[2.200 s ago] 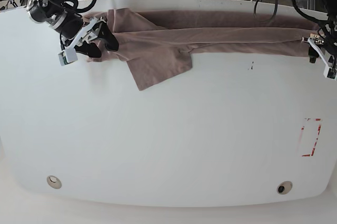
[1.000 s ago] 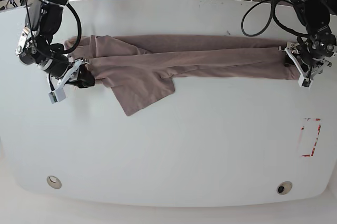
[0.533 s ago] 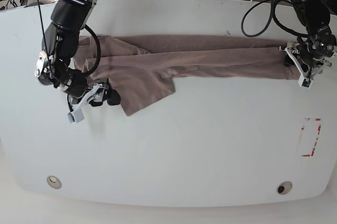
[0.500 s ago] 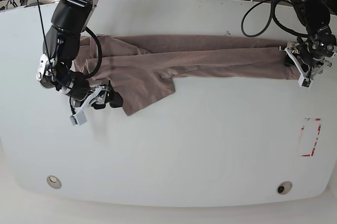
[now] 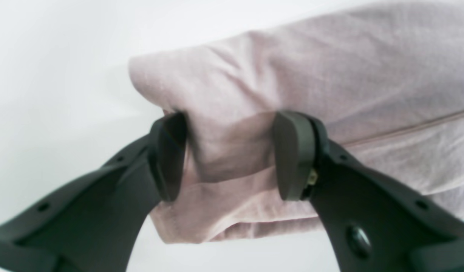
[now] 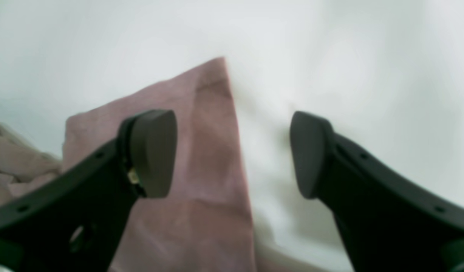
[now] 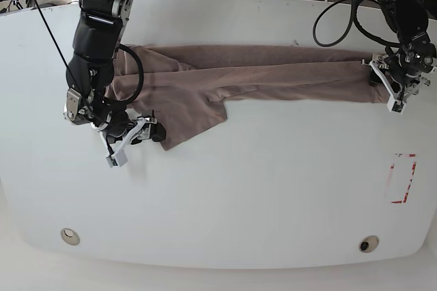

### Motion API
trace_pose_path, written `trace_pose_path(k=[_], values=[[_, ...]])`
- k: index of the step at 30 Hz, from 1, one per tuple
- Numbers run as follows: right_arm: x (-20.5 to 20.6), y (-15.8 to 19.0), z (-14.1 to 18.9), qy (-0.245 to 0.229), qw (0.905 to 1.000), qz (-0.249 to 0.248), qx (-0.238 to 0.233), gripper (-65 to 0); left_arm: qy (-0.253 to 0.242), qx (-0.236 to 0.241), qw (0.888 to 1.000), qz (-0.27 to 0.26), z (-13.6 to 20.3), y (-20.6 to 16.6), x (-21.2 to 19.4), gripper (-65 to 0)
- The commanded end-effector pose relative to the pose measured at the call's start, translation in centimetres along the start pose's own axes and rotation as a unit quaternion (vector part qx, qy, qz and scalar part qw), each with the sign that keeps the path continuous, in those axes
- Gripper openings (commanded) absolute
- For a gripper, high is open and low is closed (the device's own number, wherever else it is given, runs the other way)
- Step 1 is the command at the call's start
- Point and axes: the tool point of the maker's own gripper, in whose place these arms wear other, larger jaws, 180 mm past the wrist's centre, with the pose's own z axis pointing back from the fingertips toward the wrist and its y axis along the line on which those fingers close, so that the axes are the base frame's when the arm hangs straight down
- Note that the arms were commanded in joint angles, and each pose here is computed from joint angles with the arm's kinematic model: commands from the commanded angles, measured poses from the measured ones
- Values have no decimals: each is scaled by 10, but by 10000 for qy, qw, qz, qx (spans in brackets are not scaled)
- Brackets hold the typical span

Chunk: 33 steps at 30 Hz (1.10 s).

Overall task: Fold the T-shirt properly
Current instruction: 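Regrasp the loose shirt flap with the right gripper and tuck it in, then pull the folded strip straight with both grippers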

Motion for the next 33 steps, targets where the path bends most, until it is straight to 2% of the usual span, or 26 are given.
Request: trace_pose_path(k=[1, 7, 11, 12, 14, 15, 18, 23, 28, 33], values=[[9, 16, -6, -60, 9996, 227, 146, -206, 232, 133, 9996, -94, 3, 8, -8, -306], [3, 48, -22, 37, 9983, 378, 438, -206, 233, 129, 9996, -100, 3, 7, -8, -306], [4, 51, -23, 15, 9982, 381, 460, -212, 227, 133, 9996, -104, 3, 8, -7, -306], [4, 51, -23, 9, 9982, 387, 459, -236, 227, 133, 9996, -104, 3, 8, -7, -306], [4, 51, -23, 14, 9982, 380, 461, -314, 233, 129, 9996, -100, 3, 7, -8, -306], [6, 52, -23, -16, 9981, 395, 472, -373, 233, 129, 9996, -100, 3, 7, -8, -306], [10, 51, -21, -45, 9979, 462, 450, -637, 233, 129, 9996, -100, 3, 7, -8, -306], [11, 57, -7, -65, 9958, 813, 408, -650, 234, 120, 9996, -113, 2, 7, -7, -306], [8, 66, 29, -43, 9917, 1278, 161, -650, 241, 112, 9996, -116, 2, 6, -8, -306], [-1, 73, 69, -268, 9931, 1130, 175, -650, 248, 114, 9996, -110, 2, 6, -8, -306]])
